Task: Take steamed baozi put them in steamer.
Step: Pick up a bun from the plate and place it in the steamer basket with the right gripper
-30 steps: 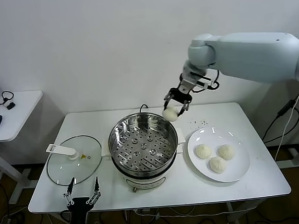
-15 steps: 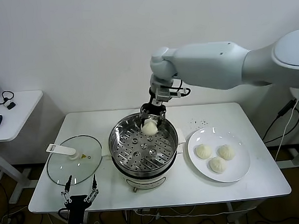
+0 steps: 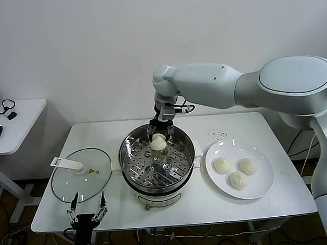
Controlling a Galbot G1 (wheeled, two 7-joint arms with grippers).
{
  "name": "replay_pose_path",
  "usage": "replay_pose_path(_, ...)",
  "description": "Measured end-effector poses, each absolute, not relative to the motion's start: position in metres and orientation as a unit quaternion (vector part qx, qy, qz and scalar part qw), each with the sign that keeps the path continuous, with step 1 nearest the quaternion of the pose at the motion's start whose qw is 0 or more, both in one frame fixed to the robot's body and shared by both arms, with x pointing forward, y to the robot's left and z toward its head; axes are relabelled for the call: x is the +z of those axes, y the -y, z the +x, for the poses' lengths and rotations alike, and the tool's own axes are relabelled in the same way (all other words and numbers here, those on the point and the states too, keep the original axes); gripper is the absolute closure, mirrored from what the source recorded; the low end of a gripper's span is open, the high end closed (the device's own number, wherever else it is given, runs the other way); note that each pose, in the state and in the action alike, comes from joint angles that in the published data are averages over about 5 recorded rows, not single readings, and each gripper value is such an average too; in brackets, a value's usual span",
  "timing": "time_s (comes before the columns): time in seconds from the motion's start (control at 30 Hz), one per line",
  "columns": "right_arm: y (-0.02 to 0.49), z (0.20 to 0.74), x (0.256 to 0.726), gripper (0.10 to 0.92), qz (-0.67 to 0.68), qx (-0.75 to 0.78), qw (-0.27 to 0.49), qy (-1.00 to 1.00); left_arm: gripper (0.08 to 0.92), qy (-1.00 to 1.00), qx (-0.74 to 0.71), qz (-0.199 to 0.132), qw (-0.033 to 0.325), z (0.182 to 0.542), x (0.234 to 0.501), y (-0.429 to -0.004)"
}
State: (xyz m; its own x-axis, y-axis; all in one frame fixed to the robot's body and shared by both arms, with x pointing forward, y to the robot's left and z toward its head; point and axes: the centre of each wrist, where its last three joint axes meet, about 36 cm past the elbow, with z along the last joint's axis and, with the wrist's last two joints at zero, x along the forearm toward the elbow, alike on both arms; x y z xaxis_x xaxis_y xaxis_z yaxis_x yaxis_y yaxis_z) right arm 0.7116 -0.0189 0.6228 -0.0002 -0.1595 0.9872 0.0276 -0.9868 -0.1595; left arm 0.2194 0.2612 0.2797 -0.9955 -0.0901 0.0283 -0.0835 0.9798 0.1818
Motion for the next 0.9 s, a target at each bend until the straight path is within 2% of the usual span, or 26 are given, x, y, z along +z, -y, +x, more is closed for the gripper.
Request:
replay_pose_path(0.33,0.008,0.717,0.603,0.4,-0.702,-0.708,0.067,-0.052,0.177,0.995,-0.092,0.044,0.018,0.219,0.279,-0.262)
replay_pose_path(0.43,0.008,0.717,0.599,0.36,-0.702,-0.706,0.067,-0.055,0.177,0.995,-0.092,0.045,0.017,0.219,0.279,-0.263)
replay_pose_path(0.57,0.009,0.718,0.599,0.254,-0.704,-0.705,0.068,-0.059,0.177,0.995,-0.092,0.045,0.017,0.219,0.279,-0.263)
replay_pose_path(0.67,0.012,0.718,0.604,0.209,-0.705,-0.704,0.066,-0.061,0.177,0.995,-0.093,0.045,0.017,0.218,0.28,-0.263)
replay_pose_path(0.9,0.033,0.719,0.634,0.2,-0.709,-0.7,0.055,-0.075,0.177,0.994,-0.095,0.046,0.017,0.215,0.281,-0.264)
